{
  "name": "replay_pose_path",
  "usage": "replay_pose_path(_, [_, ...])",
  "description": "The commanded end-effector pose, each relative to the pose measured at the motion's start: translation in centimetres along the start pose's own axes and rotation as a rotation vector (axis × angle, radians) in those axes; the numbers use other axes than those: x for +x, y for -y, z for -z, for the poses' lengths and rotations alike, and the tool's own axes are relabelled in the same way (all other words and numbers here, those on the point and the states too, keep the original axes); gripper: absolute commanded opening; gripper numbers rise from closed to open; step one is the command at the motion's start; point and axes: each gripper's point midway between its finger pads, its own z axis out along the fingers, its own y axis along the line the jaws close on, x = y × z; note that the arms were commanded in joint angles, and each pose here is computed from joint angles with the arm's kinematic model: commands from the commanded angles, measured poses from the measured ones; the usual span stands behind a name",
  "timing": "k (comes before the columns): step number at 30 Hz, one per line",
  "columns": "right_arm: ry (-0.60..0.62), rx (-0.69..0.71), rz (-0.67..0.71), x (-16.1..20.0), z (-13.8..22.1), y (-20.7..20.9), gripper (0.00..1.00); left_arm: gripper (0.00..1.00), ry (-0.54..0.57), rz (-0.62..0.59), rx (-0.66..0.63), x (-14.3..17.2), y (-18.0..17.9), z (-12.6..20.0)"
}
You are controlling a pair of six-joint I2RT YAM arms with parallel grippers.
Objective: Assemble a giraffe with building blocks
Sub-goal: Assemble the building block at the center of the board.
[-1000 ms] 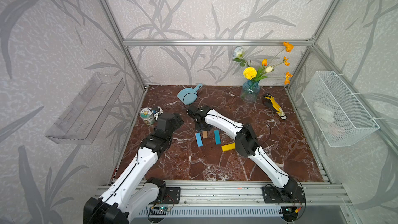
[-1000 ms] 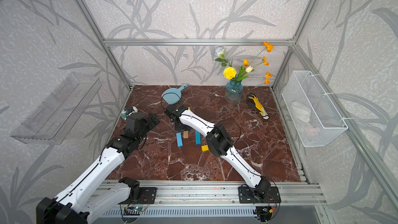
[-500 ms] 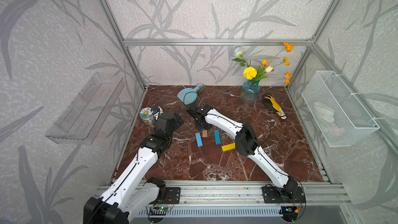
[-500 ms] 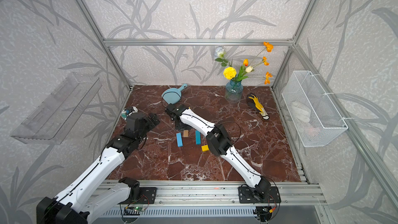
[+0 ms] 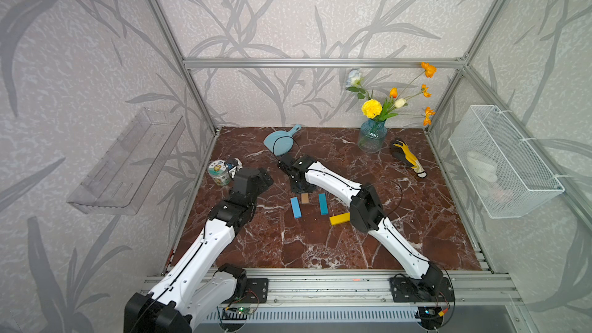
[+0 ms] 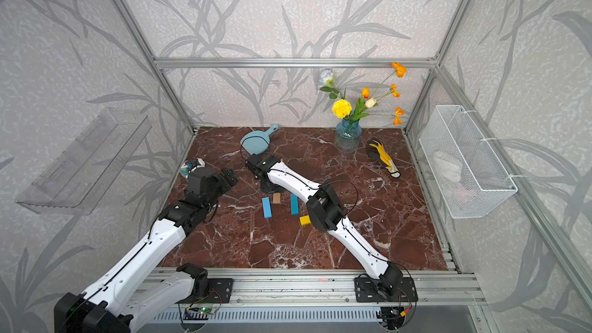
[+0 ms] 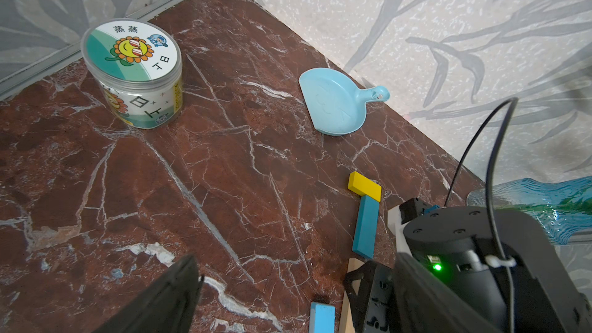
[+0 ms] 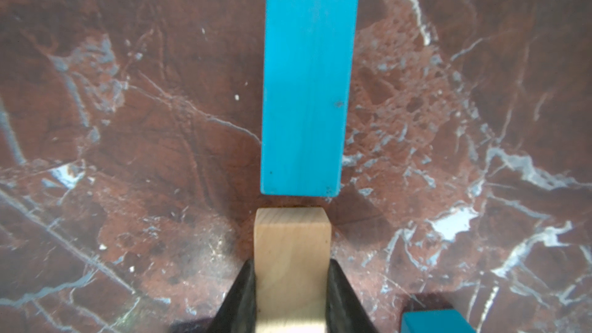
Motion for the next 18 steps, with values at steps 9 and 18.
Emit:
replay_pose_path(9, [0.013, 0.046, -0.003, -0.69, -1.21, 1.16, 0.31, 0.95, -0.001, -0.016, 0.004, 0.17, 0.11, -0.16])
replay_pose_path(18, [0.001, 0.028, -0.009, -0.53, -1.56, 0.78, 0.31, 0.96, -0.002, -0.017, 0.002, 0.21, 0.09, -0.22])
